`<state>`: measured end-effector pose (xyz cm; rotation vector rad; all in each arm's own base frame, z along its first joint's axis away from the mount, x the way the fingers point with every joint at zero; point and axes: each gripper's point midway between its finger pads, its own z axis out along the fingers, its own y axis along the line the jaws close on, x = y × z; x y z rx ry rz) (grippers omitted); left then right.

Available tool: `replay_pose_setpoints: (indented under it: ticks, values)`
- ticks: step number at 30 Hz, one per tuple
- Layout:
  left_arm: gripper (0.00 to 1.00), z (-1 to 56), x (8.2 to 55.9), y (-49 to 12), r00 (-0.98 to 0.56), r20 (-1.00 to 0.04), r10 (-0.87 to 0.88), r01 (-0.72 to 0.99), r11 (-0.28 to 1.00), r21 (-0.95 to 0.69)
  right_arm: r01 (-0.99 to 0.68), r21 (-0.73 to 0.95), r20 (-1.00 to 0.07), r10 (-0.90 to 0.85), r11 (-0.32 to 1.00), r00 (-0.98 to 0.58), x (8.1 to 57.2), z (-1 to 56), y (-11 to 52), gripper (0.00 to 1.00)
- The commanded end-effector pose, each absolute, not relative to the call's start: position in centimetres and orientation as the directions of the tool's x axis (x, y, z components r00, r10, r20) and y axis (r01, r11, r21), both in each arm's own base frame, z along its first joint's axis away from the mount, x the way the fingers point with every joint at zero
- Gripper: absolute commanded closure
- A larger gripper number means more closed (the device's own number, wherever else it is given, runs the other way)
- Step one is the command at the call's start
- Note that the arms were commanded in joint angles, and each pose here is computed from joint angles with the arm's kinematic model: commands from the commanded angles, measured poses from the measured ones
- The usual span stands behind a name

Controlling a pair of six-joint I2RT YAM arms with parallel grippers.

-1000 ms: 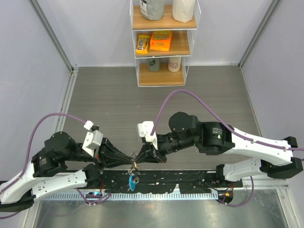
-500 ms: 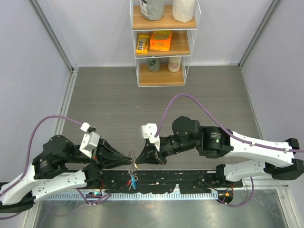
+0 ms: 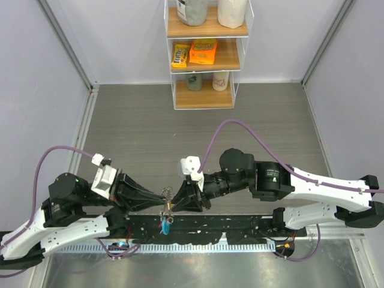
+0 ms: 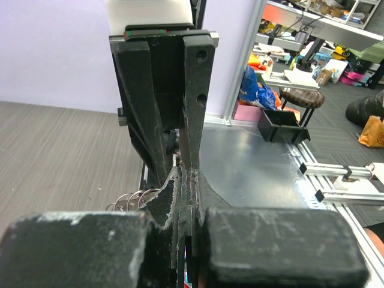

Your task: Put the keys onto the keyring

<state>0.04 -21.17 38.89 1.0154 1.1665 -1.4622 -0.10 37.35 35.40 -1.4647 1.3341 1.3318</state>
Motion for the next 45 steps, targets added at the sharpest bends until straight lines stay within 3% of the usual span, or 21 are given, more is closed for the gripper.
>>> replay_pose_setpoints:
  ticks: [1, 12, 42, 45]
  values:
    - [1.00, 42.1, -0.2, -20.5, -0.143, -0.940, -0.309, 0.989, -0.085, -0.123, -0.982, 0.056, -0.988, -0.149, -0.182, -0.028, 0.3, 38.2, 36.7, 0.69]
    - [1.00, 41.9, -0.2, -20.8, -0.153, -0.939, -0.309, 0.987, -0.096, -0.129, -0.988, -0.029, -0.991, -0.124, -0.155, 0.049, 1.2, 40.7, 36.6, 0.64]
    - [1.00, 41.9, -0.3, -20.8, -0.150, -0.937, -0.315, 0.987, -0.099, -0.125, -0.977, -0.010, -0.989, -0.143, -0.213, 0.041, 0.5, 40.1, 38.5, 0.63]
    - [1.00, 41.8, -0.3, -20.8, -0.150, -0.938, -0.314, 0.987, -0.098, -0.125, -0.977, -0.008, -0.989, -0.143, -0.214, 0.039, 0.5, 40.2, 38.5, 0.70]
